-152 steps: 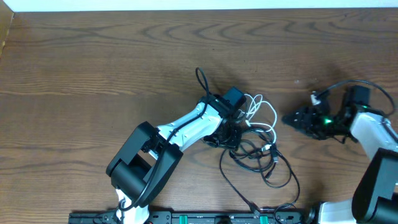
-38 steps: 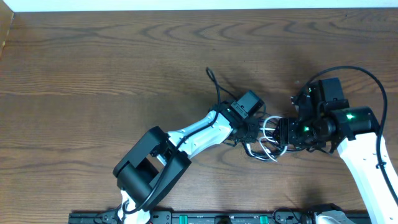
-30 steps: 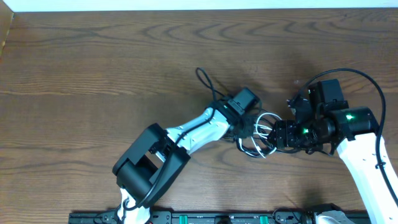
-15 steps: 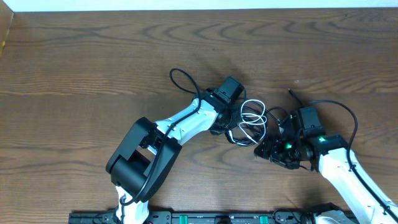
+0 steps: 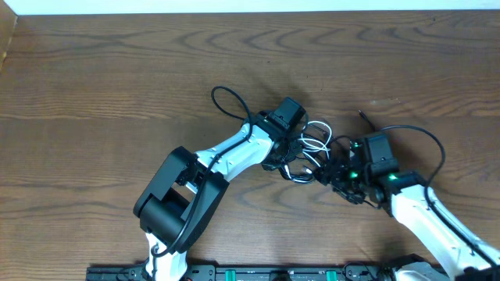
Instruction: Untangle cables
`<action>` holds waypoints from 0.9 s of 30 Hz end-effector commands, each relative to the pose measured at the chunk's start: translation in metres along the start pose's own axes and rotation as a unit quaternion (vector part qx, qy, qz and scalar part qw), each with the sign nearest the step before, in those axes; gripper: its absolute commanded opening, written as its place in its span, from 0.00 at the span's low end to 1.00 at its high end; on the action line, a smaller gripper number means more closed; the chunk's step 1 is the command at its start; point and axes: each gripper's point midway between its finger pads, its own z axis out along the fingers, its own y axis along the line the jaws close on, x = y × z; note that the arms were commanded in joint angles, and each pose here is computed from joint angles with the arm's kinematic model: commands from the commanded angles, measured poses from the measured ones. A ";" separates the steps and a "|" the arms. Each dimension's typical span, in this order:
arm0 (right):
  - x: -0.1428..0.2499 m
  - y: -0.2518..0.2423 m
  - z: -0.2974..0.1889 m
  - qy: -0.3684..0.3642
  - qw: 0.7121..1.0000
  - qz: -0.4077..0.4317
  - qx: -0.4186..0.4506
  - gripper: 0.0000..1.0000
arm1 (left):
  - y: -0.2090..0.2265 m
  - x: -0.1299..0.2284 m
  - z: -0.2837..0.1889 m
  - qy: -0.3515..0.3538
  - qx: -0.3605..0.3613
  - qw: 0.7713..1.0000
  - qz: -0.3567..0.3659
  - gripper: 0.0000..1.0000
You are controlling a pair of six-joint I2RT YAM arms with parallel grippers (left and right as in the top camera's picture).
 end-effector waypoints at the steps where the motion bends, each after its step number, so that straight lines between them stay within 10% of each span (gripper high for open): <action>1: 0.000 -0.004 0.010 -0.005 1.000 0.018 0.015 0.51 | 0.013 -0.004 0.006 -0.009 -0.025 1.000 -0.010 0.08; 7: -0.026 -0.035 0.012 -0.080 0.991 0.035 0.097 0.01 | 0.019 -0.001 0.006 -0.004 -0.036 0.999 -0.007 0.08; 14: -0.051 -0.057 -0.001 -0.152 0.975 0.022 0.158 0.01 | 0.026 0.002 0.006 0.004 -0.051 0.999 0.004 0.08; 19: -0.024 -0.010 0.009 -0.048 0.993 -0.100 0.033 0.01 | 0.032 0.005 0.005 0.009 -0.063 0.998 0.002 0.08; 27: 0.015 0.003 0.009 0.044 0.993 -0.110 -0.020 0.31 | 0.032 0.005 0.005 0.008 -0.062 0.998 0.001 0.08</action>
